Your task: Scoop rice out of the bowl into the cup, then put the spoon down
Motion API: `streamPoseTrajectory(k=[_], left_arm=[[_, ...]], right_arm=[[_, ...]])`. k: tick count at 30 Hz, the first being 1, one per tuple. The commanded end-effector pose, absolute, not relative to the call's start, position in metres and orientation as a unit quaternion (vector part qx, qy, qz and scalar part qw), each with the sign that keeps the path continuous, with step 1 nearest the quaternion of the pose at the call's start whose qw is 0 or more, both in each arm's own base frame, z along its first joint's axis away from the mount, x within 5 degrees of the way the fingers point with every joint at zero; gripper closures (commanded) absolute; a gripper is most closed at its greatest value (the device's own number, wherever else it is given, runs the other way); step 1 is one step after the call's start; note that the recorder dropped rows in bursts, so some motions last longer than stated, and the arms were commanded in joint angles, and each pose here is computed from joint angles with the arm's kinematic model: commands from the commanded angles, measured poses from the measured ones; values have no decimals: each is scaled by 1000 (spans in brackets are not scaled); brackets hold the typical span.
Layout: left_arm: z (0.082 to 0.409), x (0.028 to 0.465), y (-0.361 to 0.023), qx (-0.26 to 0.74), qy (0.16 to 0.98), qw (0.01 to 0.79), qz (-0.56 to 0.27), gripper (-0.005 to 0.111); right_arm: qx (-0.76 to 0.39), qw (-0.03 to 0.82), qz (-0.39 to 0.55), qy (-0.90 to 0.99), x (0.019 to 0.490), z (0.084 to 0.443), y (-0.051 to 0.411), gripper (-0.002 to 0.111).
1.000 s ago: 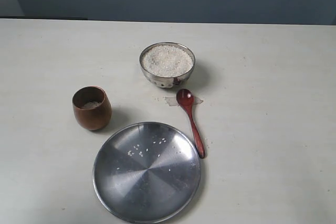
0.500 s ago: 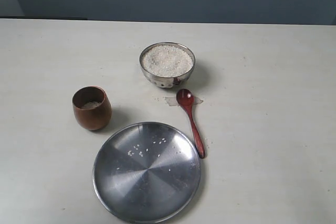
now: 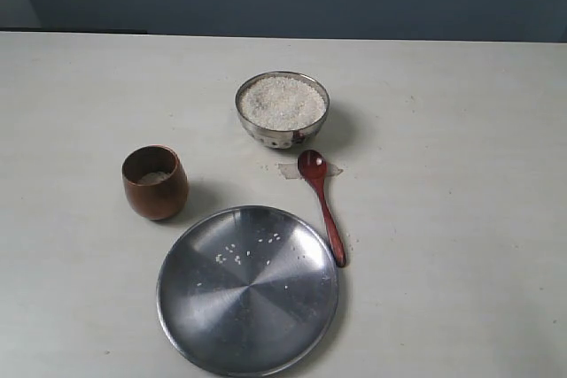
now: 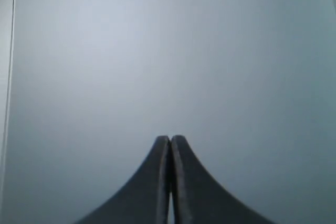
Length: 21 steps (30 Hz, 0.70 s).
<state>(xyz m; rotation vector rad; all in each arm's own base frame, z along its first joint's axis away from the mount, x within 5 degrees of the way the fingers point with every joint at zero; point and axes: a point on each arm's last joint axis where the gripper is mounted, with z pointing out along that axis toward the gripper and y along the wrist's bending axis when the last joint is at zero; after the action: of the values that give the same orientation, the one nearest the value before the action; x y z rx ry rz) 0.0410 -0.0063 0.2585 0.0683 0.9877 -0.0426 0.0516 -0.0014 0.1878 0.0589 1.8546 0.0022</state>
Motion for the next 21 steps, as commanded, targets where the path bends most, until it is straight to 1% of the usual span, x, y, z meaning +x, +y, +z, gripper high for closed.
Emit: streamPoseTrajectory(k=[1, 4, 9, 13, 16, 21], left_arm=[[272, 42, -4, -21, 547, 833, -77, 106], [278, 41, 0, -44, 626, 776, -59, 106], [298, 49, 2, -60, 674, 734, -56, 106], [307, 65, 3, -70, 744, 663, -44, 106], [313, 79, 3, -59, 792, 608, -25, 106], [324, 107, 1, -6, 856, 517, 7, 106]], right_arm=[[27, 605, 0, 796, 51, 190, -2, 108], [27, 605, 0, 796, 51, 190, -2, 108], [27, 605, 0, 796, 51, 190, -2, 108], [27, 605, 0, 796, 51, 190, -2, 108], [27, 605, 0, 795, 51, 190, -2, 108], [27, 605, 0, 795, 51, 190, -2, 108]])
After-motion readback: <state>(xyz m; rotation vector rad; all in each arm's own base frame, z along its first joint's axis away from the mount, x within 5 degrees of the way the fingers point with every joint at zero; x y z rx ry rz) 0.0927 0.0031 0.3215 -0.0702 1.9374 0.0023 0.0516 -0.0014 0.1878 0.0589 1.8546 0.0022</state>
